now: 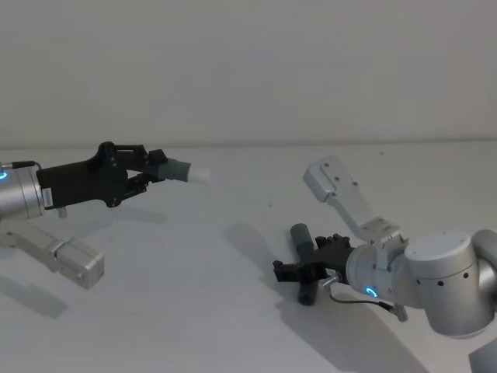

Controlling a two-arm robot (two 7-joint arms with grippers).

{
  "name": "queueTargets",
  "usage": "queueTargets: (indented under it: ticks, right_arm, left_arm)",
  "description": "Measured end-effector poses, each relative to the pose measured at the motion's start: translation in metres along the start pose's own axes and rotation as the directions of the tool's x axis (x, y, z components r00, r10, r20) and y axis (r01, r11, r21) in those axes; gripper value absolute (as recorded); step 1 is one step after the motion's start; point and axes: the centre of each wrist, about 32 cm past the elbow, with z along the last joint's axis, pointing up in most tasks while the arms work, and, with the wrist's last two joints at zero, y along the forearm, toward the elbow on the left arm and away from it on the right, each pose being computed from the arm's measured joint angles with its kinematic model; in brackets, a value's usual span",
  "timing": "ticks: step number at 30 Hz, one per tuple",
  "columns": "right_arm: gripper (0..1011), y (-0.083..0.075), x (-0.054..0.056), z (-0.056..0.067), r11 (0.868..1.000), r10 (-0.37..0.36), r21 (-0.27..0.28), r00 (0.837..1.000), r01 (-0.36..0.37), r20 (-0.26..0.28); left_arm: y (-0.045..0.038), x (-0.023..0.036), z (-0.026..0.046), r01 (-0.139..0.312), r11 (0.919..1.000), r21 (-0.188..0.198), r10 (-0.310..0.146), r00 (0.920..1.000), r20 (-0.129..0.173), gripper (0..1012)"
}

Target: Use both hands to pick up one end of the pipe from the table, align the ends, and insert them.

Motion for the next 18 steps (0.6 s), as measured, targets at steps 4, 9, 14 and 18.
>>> queueTargets:
  ticks: [4, 9, 14, 18]
  right_arm:
    - [963, 0.0004, 0.0005, -0.0005, 1.000, 0.003, -0.001, 1.000, -0.003, -0.007]
    - [862, 0.0007, 0.0010, -0.0010, 1.000, 0.005, -0.002, 1.000, -0.006, -0.012]
    - [717, 0.0010, 0.0012, -0.0013, 1.000, 0.009, -0.002, 1.000, -0.009, -0.017]
    - [577, 0.0011, 0.0015, -0.0014, 1.000, 0.010, -0.002, 1.000, -0.010, -0.020]
  left_arm:
    - [0.0000, 0.0000, 0.0000, 0.000, 1.0000, 0.000, 0.000, 1.0000, 0.000, 325]
    - [0.0000, 0.0000, 0.0000, 0.000, 1.0000, 0.000, 0.000, 1.0000, 0.000, 325]
    - [0.0000, 0.0000, 0.0000, 0.000, 1.0000, 0.000, 0.000, 1.0000, 0.000, 325]
    - [0.0000, 0.0000, 0.0000, 0.000, 1.0000, 0.000, 0.000, 1.0000, 0.000, 325]
